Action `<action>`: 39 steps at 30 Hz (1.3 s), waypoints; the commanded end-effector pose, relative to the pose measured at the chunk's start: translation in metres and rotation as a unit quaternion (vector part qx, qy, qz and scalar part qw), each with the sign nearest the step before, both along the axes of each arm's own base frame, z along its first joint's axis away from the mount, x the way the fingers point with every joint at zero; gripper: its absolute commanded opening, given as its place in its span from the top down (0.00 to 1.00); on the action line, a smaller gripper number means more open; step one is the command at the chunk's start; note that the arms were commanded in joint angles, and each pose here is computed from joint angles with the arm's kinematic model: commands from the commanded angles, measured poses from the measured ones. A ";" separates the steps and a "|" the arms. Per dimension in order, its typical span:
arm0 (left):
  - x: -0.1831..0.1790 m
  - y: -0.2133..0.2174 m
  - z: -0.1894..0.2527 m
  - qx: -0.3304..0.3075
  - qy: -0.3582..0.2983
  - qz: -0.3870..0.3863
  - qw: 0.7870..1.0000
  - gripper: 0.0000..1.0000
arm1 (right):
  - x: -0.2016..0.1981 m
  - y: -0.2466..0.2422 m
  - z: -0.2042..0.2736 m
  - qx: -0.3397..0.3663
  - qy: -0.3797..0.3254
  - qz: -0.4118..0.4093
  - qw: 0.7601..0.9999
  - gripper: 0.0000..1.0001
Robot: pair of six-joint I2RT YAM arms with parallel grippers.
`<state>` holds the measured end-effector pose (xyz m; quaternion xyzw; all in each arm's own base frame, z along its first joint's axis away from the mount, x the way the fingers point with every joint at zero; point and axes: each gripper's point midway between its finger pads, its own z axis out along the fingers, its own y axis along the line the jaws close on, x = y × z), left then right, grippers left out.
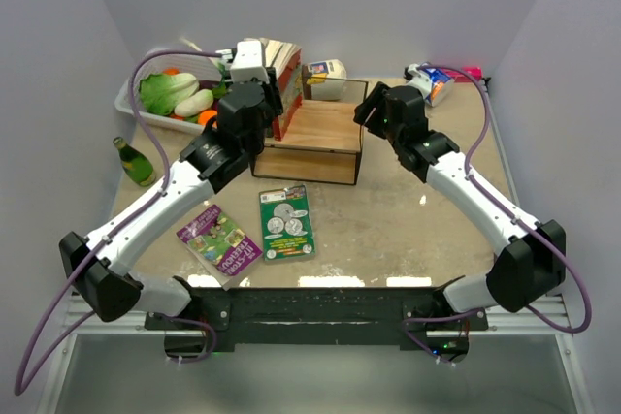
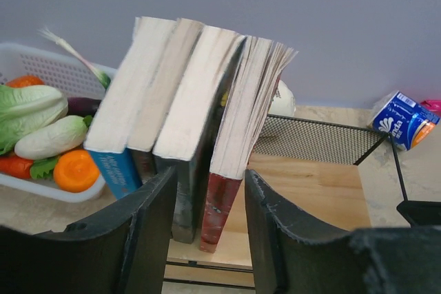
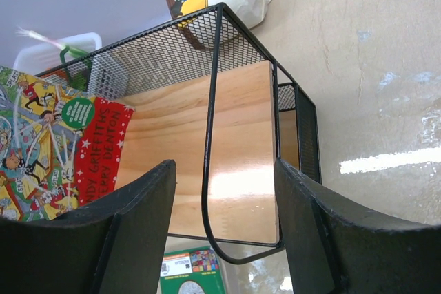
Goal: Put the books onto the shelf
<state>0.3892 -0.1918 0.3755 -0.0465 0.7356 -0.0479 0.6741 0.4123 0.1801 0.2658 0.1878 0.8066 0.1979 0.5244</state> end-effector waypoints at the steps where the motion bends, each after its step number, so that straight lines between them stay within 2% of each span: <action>1: -0.015 0.009 0.020 -0.020 -0.026 0.012 0.999 0.53 | 0.009 0.004 0.020 0.014 -0.026 0.002 1.000 0.37; 6: -0.019 0.000 0.016 -0.016 -0.021 0.000 1.000 0.55 | 0.009 0.006 0.018 0.015 -0.024 0.003 1.000 0.37; 15: -0.033 0.004 0.034 -0.034 -0.043 -0.005 0.998 0.56 | 0.008 0.005 0.021 0.016 -0.025 0.004 1.000 0.37; 18: -0.038 0.006 0.040 -0.036 -0.048 -0.005 0.998 0.56 | 0.004 0.004 0.026 0.018 -0.027 0.008 0.999 0.34; 19: -0.040 0.008 0.041 -0.037 -0.050 -0.004 0.998 0.56 | 0.000 0.002 0.034 0.020 -0.036 0.009 0.999 0.30; 23: -0.052 0.018 0.047 -0.041 -0.054 -0.002 0.998 0.56 | -0.020 -0.009 0.057 0.022 -0.052 0.010 0.998 0.22; 27: -0.070 0.037 0.046 -0.055 -0.052 0.006 0.997 0.56 | -0.054 -0.028 0.072 0.017 -0.066 0.010 0.998 0.20; 30: -0.088 0.044 0.027 -0.066 -0.030 -0.004 0.997 0.56 | -0.089 -0.042 0.073 0.023 -0.072 0.021 0.997 0.21; 32: -0.102 0.045 -0.009 -0.057 0.014 -0.020 0.998 0.58 | -0.108 -0.044 0.045 0.020 -0.051 0.036 0.998 0.23; 33: -0.108 0.042 -0.023 -0.079 0.032 -0.026 0.996 0.59 | -0.127 -0.043 0.051 0.043 -0.066 0.056 0.995 0.24; 34: -0.117 0.044 -0.058 -0.068 0.067 -0.031 0.995 0.60 | -0.136 -0.041 0.020 0.037 -0.041 0.066 0.996 0.25; 36: -0.131 0.033 -0.095 -0.098 0.113 -0.056 0.987 0.62 | -0.153 -0.042 0.007 0.055 -0.038 0.077 0.995 0.25; 37: -0.140 0.034 -0.132 -0.086 0.148 -0.057 0.984 0.63 | -0.160 -0.038 -0.019 0.053 -0.018 0.095 0.994 0.25; 39: -0.153 0.031 -0.179 -0.094 0.198 -0.062 0.974 0.64 | -0.164 -0.038 -0.036 0.053 -0.005 0.099 0.994 0.25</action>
